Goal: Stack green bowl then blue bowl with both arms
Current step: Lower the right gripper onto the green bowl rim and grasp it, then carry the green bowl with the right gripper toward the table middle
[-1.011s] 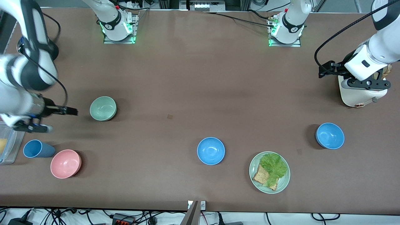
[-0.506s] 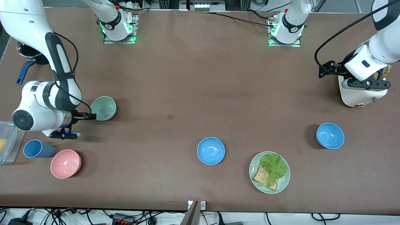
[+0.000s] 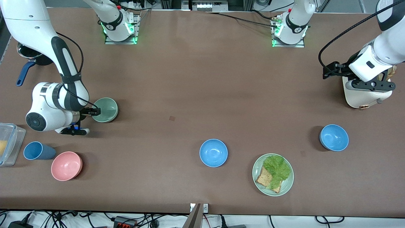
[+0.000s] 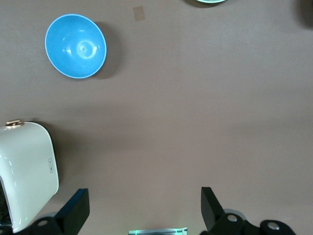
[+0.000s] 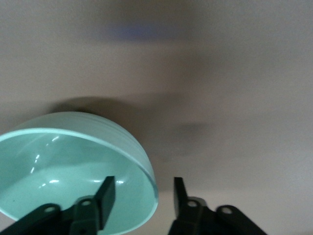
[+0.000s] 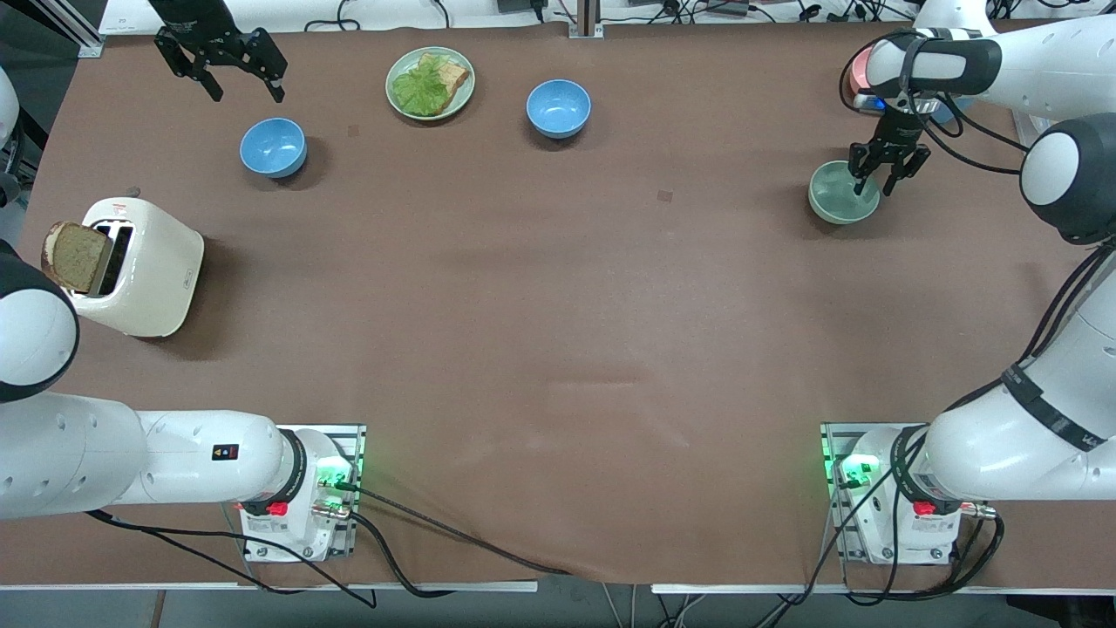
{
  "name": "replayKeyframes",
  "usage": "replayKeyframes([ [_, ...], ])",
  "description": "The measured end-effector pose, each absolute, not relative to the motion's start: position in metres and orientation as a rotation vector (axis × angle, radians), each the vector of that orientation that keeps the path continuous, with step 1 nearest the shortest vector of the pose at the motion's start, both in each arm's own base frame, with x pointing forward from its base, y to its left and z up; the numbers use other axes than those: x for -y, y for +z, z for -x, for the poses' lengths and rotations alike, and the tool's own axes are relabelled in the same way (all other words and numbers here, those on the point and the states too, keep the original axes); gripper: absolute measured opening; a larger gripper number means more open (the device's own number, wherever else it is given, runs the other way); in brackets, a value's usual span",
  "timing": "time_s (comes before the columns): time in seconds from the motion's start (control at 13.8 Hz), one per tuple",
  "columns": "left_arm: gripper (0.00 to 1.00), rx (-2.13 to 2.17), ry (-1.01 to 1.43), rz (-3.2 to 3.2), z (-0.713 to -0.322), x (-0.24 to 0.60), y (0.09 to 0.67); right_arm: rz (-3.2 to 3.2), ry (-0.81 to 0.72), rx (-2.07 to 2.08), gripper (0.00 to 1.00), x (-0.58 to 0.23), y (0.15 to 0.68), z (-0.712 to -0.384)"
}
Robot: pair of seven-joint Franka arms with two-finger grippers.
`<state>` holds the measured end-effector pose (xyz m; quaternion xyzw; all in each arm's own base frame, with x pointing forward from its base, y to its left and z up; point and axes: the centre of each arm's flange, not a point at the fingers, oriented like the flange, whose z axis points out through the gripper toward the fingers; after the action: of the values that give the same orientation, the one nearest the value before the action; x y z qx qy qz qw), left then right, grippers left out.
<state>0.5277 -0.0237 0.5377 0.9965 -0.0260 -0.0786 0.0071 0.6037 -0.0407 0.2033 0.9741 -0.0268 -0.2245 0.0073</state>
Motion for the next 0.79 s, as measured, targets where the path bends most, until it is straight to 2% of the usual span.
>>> replayKeyframes([
  [0.22,1.00,0.084,-0.246,-3.117,-0.528,0.024,0.538,-3.046,-0.701,0.084,0.19,0.041,0.204,-0.604],
  [0.36,1.00,0.085,-0.246,-3.116,-0.528,0.024,0.538,-3.050,-0.700,0.070,0.04,0.038,0.207,-0.605],
  [0.58,1.00,0.084,-0.252,-3.116,-0.529,0.024,0.536,-3.077,-0.673,-0.027,0.04,0.002,0.226,-0.615],
  [0.79,1.00,0.084,-0.256,-3.115,-0.531,0.024,0.534,-3.154,-0.667,-0.162,0.04,-0.094,0.266,-0.628],
])
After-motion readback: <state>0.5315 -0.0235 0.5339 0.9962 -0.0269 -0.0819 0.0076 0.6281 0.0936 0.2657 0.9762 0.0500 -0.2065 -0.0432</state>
